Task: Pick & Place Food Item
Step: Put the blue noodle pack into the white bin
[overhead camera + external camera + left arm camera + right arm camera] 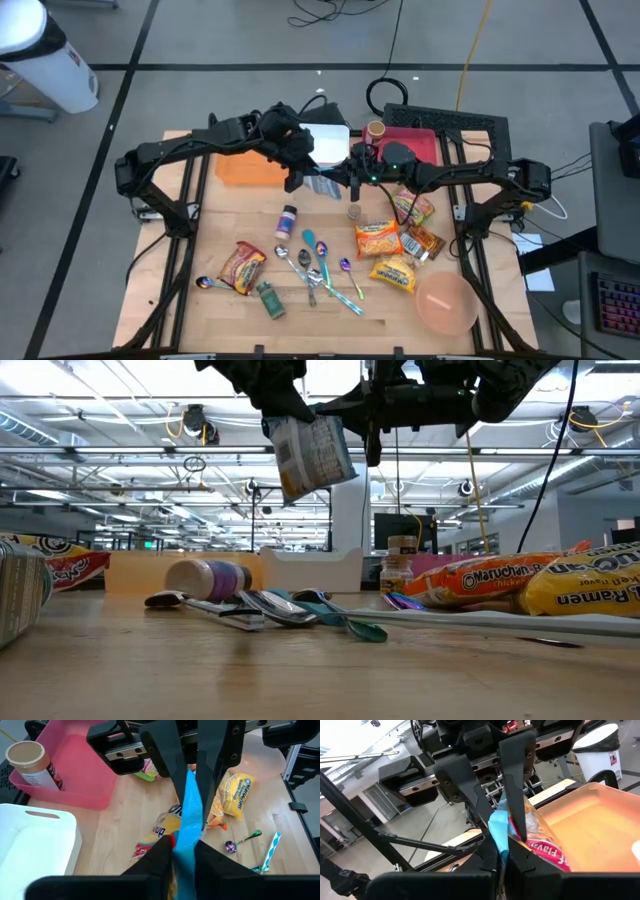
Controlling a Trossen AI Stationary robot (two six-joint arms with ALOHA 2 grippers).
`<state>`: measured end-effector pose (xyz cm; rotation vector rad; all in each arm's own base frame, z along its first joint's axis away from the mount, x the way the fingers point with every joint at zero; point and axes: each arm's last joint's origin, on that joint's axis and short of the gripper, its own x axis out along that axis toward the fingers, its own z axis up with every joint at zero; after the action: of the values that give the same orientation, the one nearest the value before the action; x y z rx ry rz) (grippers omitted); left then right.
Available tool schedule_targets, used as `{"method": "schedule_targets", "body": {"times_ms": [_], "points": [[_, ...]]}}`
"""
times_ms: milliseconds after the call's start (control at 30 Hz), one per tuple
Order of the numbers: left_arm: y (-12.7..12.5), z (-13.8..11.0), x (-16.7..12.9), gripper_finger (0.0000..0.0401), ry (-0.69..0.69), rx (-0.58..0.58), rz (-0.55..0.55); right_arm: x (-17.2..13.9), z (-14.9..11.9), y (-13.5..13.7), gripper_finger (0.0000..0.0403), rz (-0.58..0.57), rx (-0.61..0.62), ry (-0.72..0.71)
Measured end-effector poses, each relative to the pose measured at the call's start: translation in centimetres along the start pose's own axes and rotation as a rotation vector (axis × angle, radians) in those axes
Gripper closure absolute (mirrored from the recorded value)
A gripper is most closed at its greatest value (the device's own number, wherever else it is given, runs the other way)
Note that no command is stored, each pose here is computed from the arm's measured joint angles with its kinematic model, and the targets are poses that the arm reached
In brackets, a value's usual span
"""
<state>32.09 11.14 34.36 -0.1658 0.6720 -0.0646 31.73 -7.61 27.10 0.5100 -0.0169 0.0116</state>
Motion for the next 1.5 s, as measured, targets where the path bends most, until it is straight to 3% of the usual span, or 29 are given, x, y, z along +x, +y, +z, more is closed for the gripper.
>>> {"method": "schedule_targets", "body": {"times_ms": [267,633,767,1167,1500], "points": [[0.0,0.0,0.0,0.0394,-0.001,0.0,-0.004,0.0,0.0,0.0,0.0403,-0.002,-0.002,0.0],[0.0,0.0,0.0,0.0395,-0.003,0.004,-0.019,0.0,0.0,0.0,0.0394,0.001,-0.006,0.0],[0.0,0.0,0.0,0.0397,-0.002,-0.005,-0.016,0.0,0.0,-0.1,0.036,0.0,-0.003,-0.001],[1.3,-0.3,-0.6,0.0398,0.007,-0.069,0.014,-0.3,0.6,-0.8,0.0205,-0.025,0.047,-0.02],[2.6,-0.6,-2.0,0.0396,0.0,-0.091,0.052,-2.0,3.1,-1.3,0.016,-0.054,-0.004,-0.103]]}}
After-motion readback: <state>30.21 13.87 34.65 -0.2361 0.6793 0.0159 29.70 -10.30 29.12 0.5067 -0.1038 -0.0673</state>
